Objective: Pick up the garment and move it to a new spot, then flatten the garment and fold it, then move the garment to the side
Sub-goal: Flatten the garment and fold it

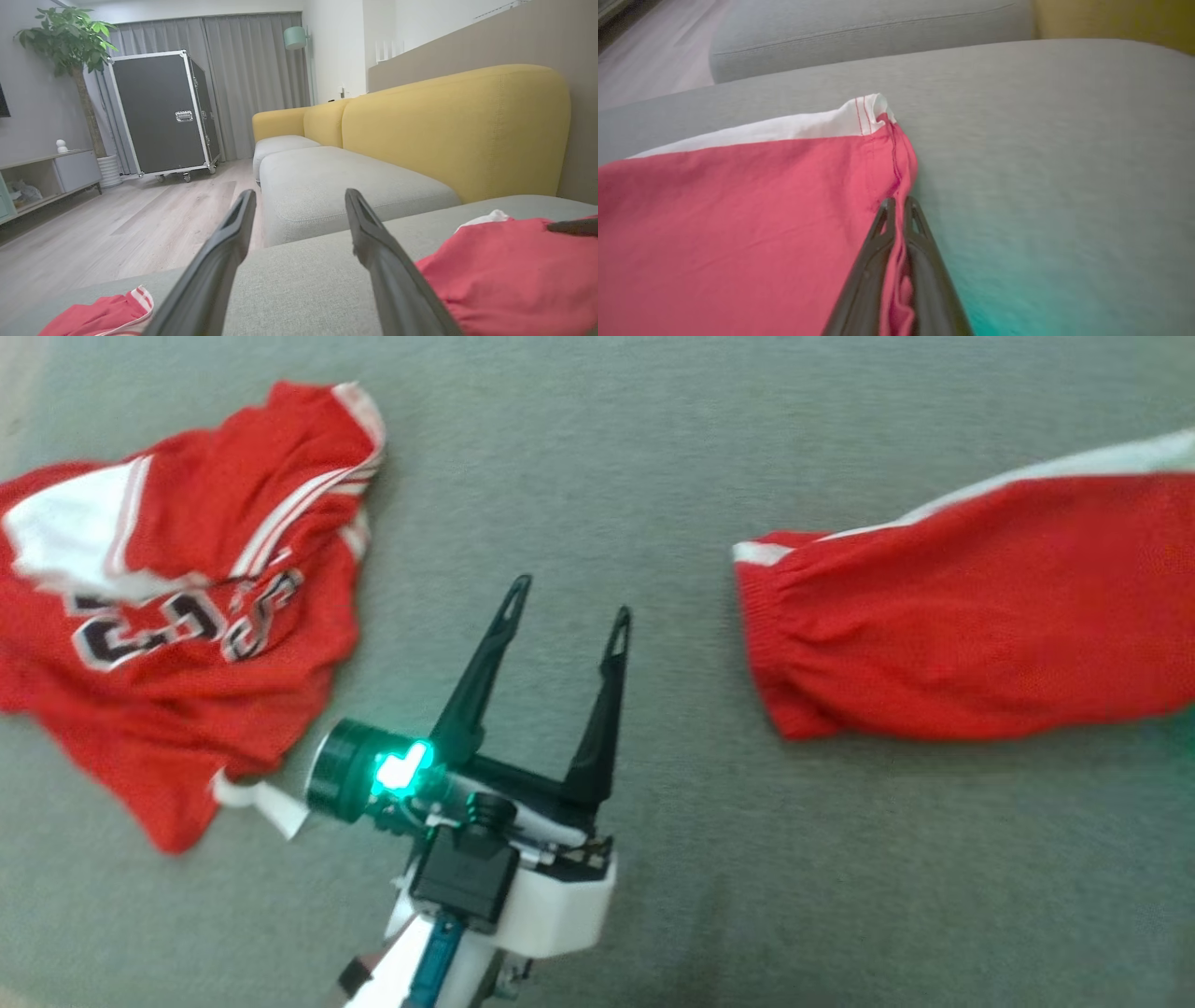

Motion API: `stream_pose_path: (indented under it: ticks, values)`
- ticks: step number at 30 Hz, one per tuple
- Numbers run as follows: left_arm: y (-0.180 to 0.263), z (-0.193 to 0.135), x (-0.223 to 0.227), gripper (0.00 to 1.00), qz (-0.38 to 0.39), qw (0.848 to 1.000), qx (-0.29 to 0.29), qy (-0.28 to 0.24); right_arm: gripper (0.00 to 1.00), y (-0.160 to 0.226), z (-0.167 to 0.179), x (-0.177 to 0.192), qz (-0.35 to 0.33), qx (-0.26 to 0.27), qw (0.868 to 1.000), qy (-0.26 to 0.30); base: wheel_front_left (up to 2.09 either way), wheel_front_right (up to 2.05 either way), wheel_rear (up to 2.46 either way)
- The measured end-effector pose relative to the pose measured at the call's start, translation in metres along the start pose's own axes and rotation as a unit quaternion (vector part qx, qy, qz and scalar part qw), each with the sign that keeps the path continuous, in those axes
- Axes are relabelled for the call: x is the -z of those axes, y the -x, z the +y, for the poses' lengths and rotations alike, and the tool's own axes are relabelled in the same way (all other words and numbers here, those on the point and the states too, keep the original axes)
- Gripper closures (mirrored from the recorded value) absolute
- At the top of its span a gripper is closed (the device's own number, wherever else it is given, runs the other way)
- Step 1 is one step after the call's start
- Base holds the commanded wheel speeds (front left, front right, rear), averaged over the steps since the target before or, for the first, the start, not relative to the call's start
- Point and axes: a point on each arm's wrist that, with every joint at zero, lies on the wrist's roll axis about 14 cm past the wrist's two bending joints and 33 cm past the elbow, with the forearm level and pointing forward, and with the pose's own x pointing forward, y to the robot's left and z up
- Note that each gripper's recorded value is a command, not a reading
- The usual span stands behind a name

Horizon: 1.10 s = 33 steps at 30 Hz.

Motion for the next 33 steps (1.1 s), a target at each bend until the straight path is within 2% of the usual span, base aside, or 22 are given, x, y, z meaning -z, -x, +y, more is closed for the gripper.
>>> stream_pose_path:
  ticks: [2,5,8,11,16,22,26,27,32,33]
  values:
    - [0.000,-0.009,0.003,0.00,0.002,1.000,0.019,0.004,1.00,0.027,-0.040,0.013,0.004,0.048,0.999,-0.011,0.00,0.00,0.00]
    - [-0.004,-0.019,0.001,0.00,-0.004,0.999,0.036,0.012,1.00,0.052,-0.067,0.025,0.002,0.082,0.996,-0.030,0.00,0.00,0.00]
    - [-0.006,-0.028,-0.001,0.00,-0.009,0.998,0.052,0.017,1.00,0.066,-0.079,0.018,-0.029,0.098,0.994,-0.035,0.00,0.00,0.00]
    - [-0.006,-0.034,-0.001,0.00,-0.010,0.998,0.063,0.021,1.00,0.073,-0.073,-0.004,-0.078,0.088,0.993,-0.013,0.00,0.00,0.00]
    - [-0.001,-0.034,0.002,0.00,0.000,0.998,0.066,0.020,1.00,0.080,-0.026,-0.056,-0.173,0.024,0.984,0.045,0.00,0.00,0.00]
    - [0.012,-0.029,0.003,0.00,0.010,0.998,0.058,0.015,1.00,0.098,0.073,-0.101,-0.261,-0.098,0.956,0.087,0.00,0.00,0.00]
    - [0.021,-0.024,0.003,0.00,0.016,0.999,0.050,0.011,1.00,0.108,0.137,-0.094,-0.264,-0.178,0.945,0.082,0.00,0.00,0.00]
    - [0.021,-0.024,0.003,0.00,0.016,0.999,0.050,0.011,1.00,0.108,0.137,-0.094,-0.264,-0.178,0.945,0.082,0.00,0.00,0.00]
    - [0.028,-0.015,-0.001,0.00,0.014,0.999,0.036,0.008,1.00,0.109,0.199,-0.037,-0.189,-0.252,0.947,0.063,0.00,0.00,0.00]
    - [0.029,-0.014,-0.002,0.00,0.015,0.999,0.035,0.007,0.68,0.109,0.206,-0.023,-0.172,-0.259,0.948,0.062,0.00,0.00,0.00]
